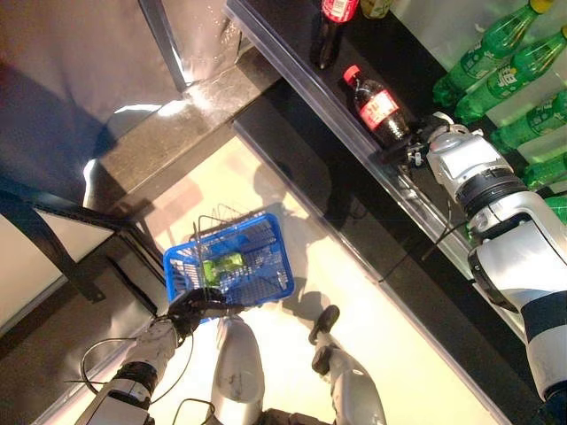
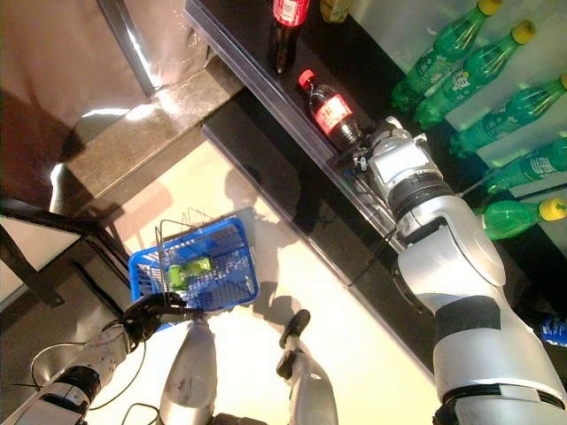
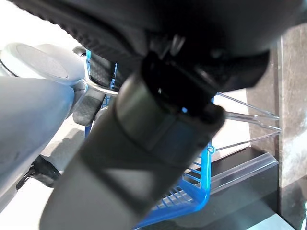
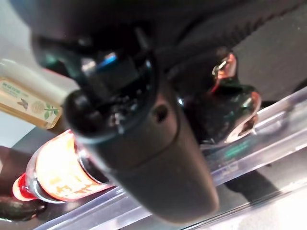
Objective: Pick up the drink and place into the basket.
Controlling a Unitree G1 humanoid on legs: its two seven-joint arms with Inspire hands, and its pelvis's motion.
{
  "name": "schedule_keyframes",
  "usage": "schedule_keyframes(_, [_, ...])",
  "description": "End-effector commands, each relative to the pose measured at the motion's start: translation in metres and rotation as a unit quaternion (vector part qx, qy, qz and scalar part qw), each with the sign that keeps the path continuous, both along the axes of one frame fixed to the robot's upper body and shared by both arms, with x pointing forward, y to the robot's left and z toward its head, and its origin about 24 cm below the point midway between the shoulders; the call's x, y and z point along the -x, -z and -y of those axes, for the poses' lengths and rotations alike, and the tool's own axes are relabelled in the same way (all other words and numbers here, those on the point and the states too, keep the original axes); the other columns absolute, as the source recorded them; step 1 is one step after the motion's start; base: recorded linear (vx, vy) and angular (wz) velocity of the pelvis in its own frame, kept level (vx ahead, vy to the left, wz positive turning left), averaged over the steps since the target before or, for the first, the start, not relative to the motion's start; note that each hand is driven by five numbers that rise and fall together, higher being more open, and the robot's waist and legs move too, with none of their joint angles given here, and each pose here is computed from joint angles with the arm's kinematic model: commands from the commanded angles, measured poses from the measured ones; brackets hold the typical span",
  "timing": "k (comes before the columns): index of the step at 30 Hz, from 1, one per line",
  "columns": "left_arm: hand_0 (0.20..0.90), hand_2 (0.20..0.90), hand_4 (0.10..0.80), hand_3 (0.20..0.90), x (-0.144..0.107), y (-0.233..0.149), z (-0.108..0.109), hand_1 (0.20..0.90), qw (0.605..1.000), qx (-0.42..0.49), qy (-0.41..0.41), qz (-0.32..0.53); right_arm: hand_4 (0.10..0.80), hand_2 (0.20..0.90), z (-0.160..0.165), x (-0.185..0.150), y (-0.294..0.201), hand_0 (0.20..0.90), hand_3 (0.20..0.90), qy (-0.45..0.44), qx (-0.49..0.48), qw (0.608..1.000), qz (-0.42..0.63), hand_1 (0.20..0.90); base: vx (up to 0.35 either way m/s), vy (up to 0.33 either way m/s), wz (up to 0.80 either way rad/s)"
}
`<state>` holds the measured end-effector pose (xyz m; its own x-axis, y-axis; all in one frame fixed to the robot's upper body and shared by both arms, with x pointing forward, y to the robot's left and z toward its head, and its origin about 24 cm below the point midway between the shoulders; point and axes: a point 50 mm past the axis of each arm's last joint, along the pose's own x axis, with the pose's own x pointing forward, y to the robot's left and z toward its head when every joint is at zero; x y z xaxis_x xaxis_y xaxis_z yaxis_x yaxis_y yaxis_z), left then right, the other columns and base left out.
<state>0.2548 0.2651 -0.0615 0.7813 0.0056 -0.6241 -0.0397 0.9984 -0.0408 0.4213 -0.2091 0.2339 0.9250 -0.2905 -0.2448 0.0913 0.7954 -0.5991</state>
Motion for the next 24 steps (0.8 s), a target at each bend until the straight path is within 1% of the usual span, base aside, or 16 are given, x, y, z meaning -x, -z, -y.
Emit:
schedule_keyframes(1, [0.300,0.300,0.100,0.200,0.007,-0.002,-0.001,0.300,0.999,-0.009,0.051,0.014,0.100,0.300,0.011,0.004,-0.068,0.300,0.200,0.005,-0.009,0.993,0.121,0.300,0.000,0.000,0.00])
schedule_keyframes(10, [0.300,0.300,0.100,0.200,0.009,-0.002,-0.003,0.300,0.999,-0.012,0.046,0.014,0.100,0.300,0.016,0.006,-0.067,0.300,0.200,-0.008,-0.072,0.986,0.150,0.300,0.000,0.000,0.00])
schedule_keyframes(18, [0.300,0.300,0.100,0.200,0.011,-0.001,-0.004,0.300,0.999,-0.010,0.040,0.017,0.100,0.300,0.023,0.010,-0.075,0.300,0.200,-0.018,-0.092,0.979,0.181,0.300,-0.021,0.002,-0.05])
schedule_keyframes(24, [0.300,0.300,0.100,0.200,0.011,-0.001,-0.005,0.300,0.999,-0.008,0.036,0.017,0.100,0.300,0.019,0.012,-0.077,0.300,0.200,-0.035,-0.095,0.976,0.195,0.300,0.000,0.000,0.00])
